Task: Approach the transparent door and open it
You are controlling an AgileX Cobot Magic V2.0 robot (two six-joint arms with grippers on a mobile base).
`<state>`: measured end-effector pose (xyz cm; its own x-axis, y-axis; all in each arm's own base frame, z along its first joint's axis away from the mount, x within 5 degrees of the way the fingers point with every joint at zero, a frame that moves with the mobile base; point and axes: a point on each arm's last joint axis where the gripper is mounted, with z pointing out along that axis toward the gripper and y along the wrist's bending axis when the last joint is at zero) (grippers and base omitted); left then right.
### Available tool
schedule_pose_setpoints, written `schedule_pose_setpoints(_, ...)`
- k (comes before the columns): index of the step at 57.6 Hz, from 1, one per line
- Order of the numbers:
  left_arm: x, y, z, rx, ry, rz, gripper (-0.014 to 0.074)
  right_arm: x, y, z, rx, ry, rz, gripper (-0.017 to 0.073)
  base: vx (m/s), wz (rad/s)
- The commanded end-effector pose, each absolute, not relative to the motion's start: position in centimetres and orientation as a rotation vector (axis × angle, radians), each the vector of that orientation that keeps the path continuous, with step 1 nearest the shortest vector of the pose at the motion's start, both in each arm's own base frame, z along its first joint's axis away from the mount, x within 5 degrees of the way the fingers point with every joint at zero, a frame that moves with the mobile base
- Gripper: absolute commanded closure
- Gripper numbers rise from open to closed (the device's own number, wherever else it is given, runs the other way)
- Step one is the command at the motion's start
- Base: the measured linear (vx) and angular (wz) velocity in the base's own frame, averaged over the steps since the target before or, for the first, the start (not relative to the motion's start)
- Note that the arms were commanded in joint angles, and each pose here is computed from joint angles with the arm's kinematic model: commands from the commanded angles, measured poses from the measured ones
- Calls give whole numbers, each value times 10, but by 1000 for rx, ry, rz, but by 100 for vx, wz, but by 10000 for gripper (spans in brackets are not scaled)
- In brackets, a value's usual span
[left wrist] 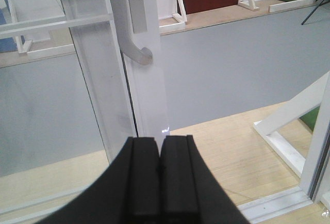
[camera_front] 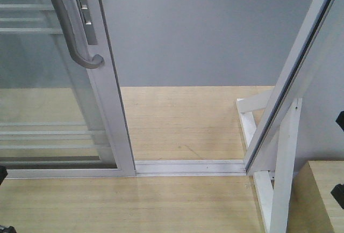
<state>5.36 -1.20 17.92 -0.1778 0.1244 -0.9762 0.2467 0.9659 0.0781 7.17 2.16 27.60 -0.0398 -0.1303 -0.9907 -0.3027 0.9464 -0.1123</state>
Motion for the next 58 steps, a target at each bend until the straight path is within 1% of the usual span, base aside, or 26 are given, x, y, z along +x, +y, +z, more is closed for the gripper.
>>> schedule_pose_setpoints(1, 54, -13, 183, 262, 1678, -135, 591, 72, 23, 292, -337, 1512, 148, 564, 0, 0)
schedule_pose_setpoints(12, 54, -13, 183, 262, 1678, -135, 591, 71, 25, 290, -276, 1536, 257, 564, 0, 0)
schedule_pose_setpoints(22, 54, -13, 183, 262, 1678, -135, 591, 72, 25, 257, -326, 1521, 198, 564, 0, 0)
schedule_pose_setpoints(32, 54, -13, 183, 262, 1678, -135, 591, 62, 21, 206, -293, 1452, 207, 564, 0, 0)
schedule_pose_setpoints(34, 54, -13, 183, 262, 1678, -135, 591, 60, 20, 204, -297, 1497, 215, 564, 0, 0)
schedule_pose_setpoints(39, 54, -13, 183, 262, 1679, -135, 591, 55, 19, 203, -299, 1484, 201, 564, 0, 0)
schedule_pose_setpoints(44, 54, -13, 183, 262, 1679, -135, 591, 53, 15, 203, -245, 1471, 169, 564, 0, 0)
schedule_pose_setpoints(54, 54, -13, 183, 262, 1678, -135, 591, 55, 8, 203, -90, 1492, 142, 564, 0, 0)
schedule_pose_setpoints(58, 54, -13, 183, 262, 1678, -135, 591, 55, 7, 203, -59, 1493, 131, 564, 0, 0)
